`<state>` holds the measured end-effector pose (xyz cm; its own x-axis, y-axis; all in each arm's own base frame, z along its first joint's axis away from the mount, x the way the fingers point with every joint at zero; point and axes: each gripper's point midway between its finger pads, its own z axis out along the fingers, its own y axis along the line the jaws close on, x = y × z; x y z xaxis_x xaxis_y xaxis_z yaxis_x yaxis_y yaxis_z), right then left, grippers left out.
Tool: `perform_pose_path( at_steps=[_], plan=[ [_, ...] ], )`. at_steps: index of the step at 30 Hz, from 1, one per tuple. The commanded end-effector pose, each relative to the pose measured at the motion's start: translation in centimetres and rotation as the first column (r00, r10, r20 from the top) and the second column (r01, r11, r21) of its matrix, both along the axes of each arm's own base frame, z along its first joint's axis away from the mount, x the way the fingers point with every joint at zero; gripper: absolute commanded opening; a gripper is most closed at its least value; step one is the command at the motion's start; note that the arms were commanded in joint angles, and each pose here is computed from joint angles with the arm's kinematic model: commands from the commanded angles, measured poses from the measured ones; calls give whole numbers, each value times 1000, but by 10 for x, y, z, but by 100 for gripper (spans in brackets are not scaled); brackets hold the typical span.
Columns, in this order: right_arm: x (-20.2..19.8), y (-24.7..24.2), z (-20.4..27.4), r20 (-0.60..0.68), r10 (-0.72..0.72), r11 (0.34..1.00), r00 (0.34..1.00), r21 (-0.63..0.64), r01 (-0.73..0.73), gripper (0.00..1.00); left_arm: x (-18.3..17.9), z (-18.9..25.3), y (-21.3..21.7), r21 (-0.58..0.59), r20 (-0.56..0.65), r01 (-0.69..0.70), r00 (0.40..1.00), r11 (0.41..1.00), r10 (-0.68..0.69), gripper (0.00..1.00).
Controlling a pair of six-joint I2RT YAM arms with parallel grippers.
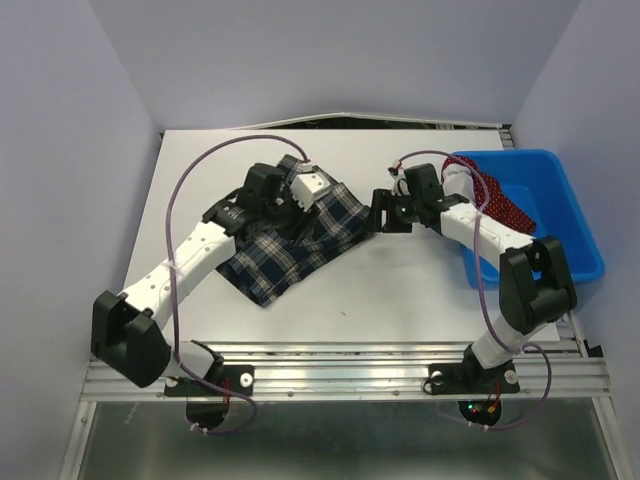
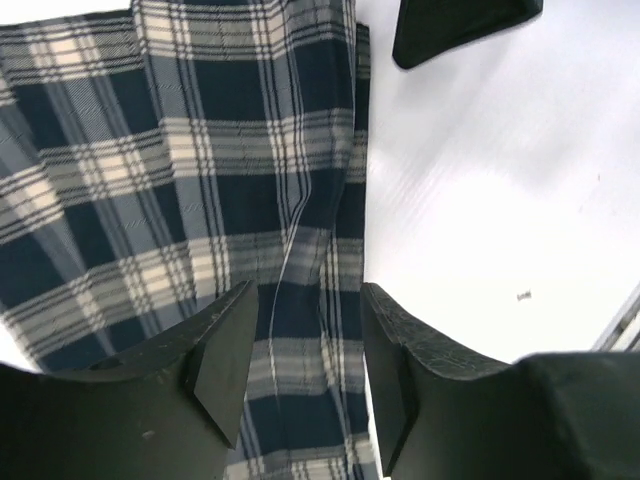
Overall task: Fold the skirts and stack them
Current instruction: Fold the skirt
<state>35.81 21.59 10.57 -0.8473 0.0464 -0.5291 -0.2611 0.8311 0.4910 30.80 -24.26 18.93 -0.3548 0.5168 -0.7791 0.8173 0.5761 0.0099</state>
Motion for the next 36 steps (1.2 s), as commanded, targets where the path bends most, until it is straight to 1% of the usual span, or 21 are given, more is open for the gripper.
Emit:
perform_pose_path(
  at_steps=[1, 2, 3, 6, 10, 11, 13, 14, 16, 18, 21, 23, 25, 28, 29, 30, 31, 33, 34, 35, 36],
  plan=[
    [-11, 27, 39, 60, 119, 989, 991, 83, -124, 71, -37, -56, 58, 178, -130, -10, 991, 984, 34, 56],
    [-8, 41, 50, 107, 145, 983, 984, 101, -155, 71, -39, -66, 74, 209, -151, -31, 987, 977, 64, 57],
    [-4, 50, 53, 131, 157, 980, 979, 100, -170, 71, -44, -80, 85, 243, -175, -8, 983, 970, 52, 52],
    [1, 83, 72, 190, 206, 969, 960, 97, -228, 71, -48, -87, 104, 270, -271, 5, 960, 963, 71, 54],
    [21, 111, 60, 187, 202, 972, 962, 81, -220, 70, -74, -125, 114, 349, -398, 119, 917, 930, 32, 52],
    [25, 113, 55, 175, 194, 974, 965, 86, -211, 70, -76, -131, 117, 370, -395, 136, 918, 919, 23, 51],
    [31, 121, 44, 151, 188, 976, 970, 84, -202, 68, -92, -149, 117, 401, -439, 200, 898, 894, -4, 44],
    [34, 122, 16, 98, 187, 979, 977, 58, -193, 67, -96, -157, 118, 423, -451, 219, 892, 879, -5, 39],
    [37, 120, -11, 45, 186, 982, 982, 17, -187, 66, -109, -176, 119, 440, -507, 285, 861, 851, -26, 28],
    [41, 117, -48, -34, 176, 983, 984, -40, -178, 64, -112, -185, 112, 442, -521, 318, 852, 838, -49, 22],
    [53, 113, -81, -56, 175, 976, 983, -122, -181, 62, -108, -196, 94, 401, -553, 331, 831, 854, -62, 18],
    [76, 111, -82, 12, 175, 967, 984, -189, -170, 60, -96, -197, 76, 359, -556, 306, 829, 882, -61, 17],
    [92, 104, -95, 37, 185, 956, 982, -240, -170, 59, -77, -195, 58, 336, -521, 275, 851, 900, -66, 18],
    [127, 93, -86, 128, 208, 940, 970, -301, -162, 56, -58, -180, 22, 246, -493, 223, 867, 943, -76, 26],
    [136, 88, -79, 157, 221, 935, 963, -316, -163, 56, -57, -174, 15, 227, -486, 226, 869, 947, -91, 37],
    [141, 90, -70, 188, 244, 929, 951, -325, -174, 56, -51, -166, 9, 207, -470, 216, 877, 954, -97, 37],
    [147, 93, -50, 243, 301, 916, 922, -341, -209, 58, -43, -146, -1, 175, -418, 206, 901, 963, -117, 47],
    [145, 101, -24, 290, 349, 913, 891, -320, -254, 60, -36, -116, -11, 125, -354, 201, 924, 972, -146, 53],
    [138, 110, -10, 304, 390, 908, 869, -282, -309, 62, -30, -83, -14, 90, -270, 190, 949, 978, -160, 58],
    [133, 115, 7, 323, 407, 907, 854, -254, -336, 64, -27, -68, -12, 83, -223, 177, 963, 981, -154, 60],
    [126, 121, 34, 352, 416, 908, 838, -213, -361, 66, -26, -53, -8, 78, -173, 174, 972, 982, -159, 67]
  ],
)
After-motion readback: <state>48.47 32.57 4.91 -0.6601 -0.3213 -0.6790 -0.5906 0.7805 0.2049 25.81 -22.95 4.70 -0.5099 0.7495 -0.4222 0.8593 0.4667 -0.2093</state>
